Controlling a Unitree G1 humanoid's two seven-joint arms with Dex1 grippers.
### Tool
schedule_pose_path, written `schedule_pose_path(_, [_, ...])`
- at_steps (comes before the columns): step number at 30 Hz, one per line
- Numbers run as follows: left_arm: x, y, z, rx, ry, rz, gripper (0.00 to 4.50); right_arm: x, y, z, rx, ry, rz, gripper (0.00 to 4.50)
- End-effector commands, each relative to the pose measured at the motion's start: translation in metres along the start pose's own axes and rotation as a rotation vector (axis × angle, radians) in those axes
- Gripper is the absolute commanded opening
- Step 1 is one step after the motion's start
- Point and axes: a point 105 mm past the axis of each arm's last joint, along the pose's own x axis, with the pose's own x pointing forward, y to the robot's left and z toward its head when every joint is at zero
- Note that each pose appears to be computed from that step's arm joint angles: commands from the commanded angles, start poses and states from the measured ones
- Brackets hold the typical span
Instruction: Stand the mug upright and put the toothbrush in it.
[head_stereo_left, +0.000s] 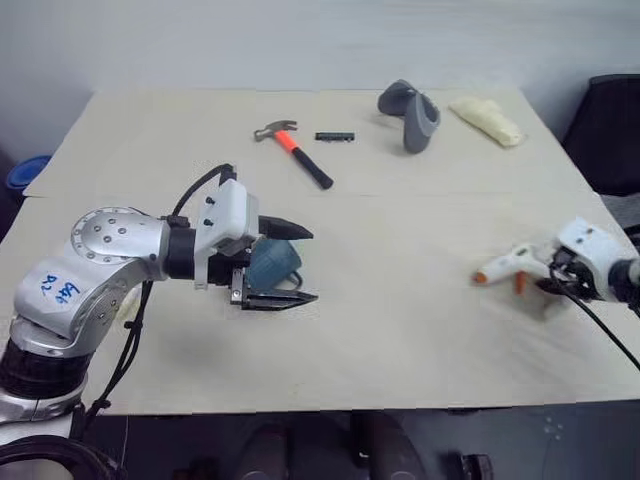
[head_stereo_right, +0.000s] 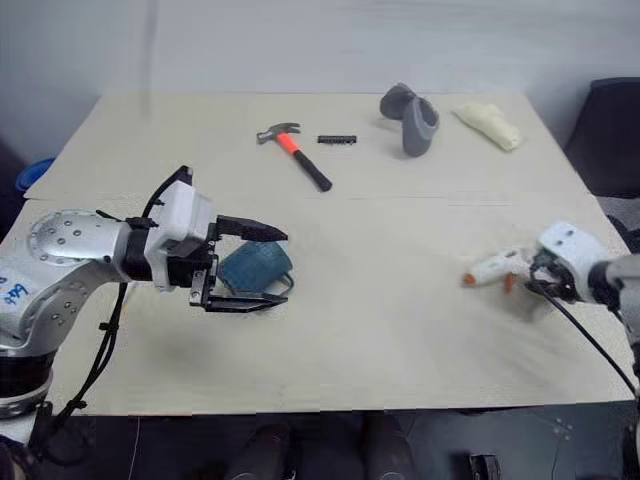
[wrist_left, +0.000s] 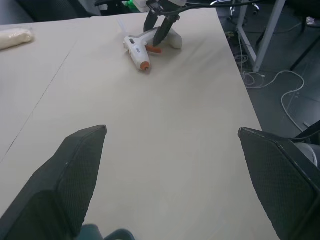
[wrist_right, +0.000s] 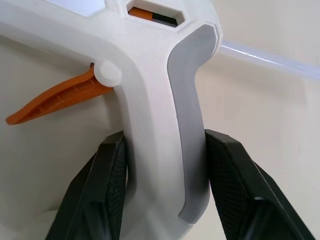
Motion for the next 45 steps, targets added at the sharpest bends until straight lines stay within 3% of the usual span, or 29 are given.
schedule_pose_path(1, [-0.001,0.002,0.007,0.051,-0.005,-0.016,4.5,-0.002,-0.002,-0.006,0.05,-0.021,-0.046,2.67])
schedule_pose_path(7, [-0.001,0.004,0.008,0.053,-0.016,-0.027,4.5,-0.011,-0.002,0.01,0.055,-0.079,-0.079,4.49])
schedule_pose_path(11, [-0.005,0.002,0.006,0.046,-0.005,-0.01,4.5,-0.032,-0.006,0.033,0.005,-0.117,-0.09,4.49])
schedule_pose_path(14, [-0.015,0.002,0.003,0.034,0.022,0.019,4.5,-0.05,0.007,0.068,0.009,-0.224,-0.013,4.49])
schedule_pose_path(19, [-0.035,0.002,-0.009,0.022,0.112,0.087,4.5,-0.067,0.072,0.138,0.056,-0.449,0.302,4.49])
schedule_pose_path(21, [-0.051,0.008,-0.016,0.013,0.173,0.151,4.5,-0.072,0.121,0.164,-0.014,-0.537,0.506,4.49])
schedule_pose_path(23, [-0.069,0.012,-0.021,0.019,0.234,0.191,4.5,-0.076,0.159,0.18,-0.246,-0.615,0.599,4.49])
schedule_pose_path(28, [-0.09,0.012,-0.019,0.02,0.282,0.222,4.5,-0.05,0.195,0.197,-0.53,-0.65,0.643,4.49])
schedule_pose_path(34, [-0.102,0.009,-0.024,0.012,0.327,0.271,4.5,-0.034,0.219,0.208,-0.596,-0.664,0.73,4.49])
schedule_pose_path(45, [-0.04,-0.029,-0.013,-0.115,0.185,0.07,4.5,-0.035,0.212,0.202,-0.584,-0.654,0.735,4.49])
